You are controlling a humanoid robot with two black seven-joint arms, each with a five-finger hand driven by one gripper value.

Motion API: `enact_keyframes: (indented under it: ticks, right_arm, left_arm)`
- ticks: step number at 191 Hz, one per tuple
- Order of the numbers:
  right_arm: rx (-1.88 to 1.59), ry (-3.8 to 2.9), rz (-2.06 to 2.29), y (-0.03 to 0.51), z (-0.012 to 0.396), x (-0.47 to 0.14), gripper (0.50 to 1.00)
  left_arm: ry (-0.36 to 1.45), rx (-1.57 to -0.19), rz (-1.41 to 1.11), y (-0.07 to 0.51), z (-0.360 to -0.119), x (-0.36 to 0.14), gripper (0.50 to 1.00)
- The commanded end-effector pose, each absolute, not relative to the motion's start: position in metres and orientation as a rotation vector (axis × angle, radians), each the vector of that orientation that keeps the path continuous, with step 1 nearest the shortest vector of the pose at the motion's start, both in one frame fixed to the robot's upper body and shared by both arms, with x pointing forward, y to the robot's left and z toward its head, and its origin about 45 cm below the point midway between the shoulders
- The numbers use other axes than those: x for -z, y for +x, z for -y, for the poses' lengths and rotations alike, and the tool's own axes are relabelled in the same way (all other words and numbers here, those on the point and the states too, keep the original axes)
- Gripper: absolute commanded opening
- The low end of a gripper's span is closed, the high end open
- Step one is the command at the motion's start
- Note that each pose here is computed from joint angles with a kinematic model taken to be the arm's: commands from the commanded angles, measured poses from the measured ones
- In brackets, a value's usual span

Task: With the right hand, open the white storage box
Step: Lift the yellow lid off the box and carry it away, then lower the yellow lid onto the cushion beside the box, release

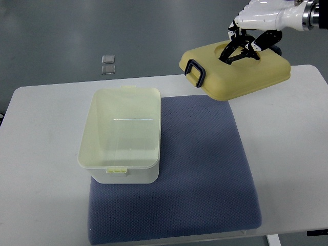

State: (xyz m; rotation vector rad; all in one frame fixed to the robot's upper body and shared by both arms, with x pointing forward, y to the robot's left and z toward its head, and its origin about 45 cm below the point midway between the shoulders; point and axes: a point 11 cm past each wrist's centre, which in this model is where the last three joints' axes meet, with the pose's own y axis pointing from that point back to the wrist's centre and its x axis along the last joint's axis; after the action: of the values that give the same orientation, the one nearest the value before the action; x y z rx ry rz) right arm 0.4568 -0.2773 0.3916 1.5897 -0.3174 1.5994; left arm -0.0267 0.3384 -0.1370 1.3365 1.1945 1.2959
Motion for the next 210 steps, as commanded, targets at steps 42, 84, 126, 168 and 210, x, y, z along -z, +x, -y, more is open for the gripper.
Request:
enact_keyframes:
  ticks: [42, 84, 126, 168, 210]
  right_arm:
    - [-1.545, 1.629, 0.342, 0.443, 0.303, -0.335, 0.500]
    - [-1.562, 1.684, 0.313, 0.435, 0.286, -0.303, 0.500]
    - [-1.545, 1.745, 0.264, 0.428, 0.266, -0.276, 0.500]
    - [-1.530, 1.794, 0.224, 0.422, 0.247, -0.254, 0.500]
    - [-1.533, 1.838, 0.198, 0.418, 0.227, -0.244, 0.596]
  left_arm:
    - [1.336, -1.295, -1.195, -0.027, -0.338, 0.137, 1.000]
    - [1.337, -1.296, -1.194, -0.027, -0.339, 0.137, 1.000]
    - [1.337, -1.296, -1.194, -0.027, -0.339, 0.137, 1.000]
    - [1.337, -1.296, -1.194, -0.027, -0.339, 0.137, 1.000]
    - [1.336, -1.295, -1.195, -0.027, -0.338, 0.137, 1.000]
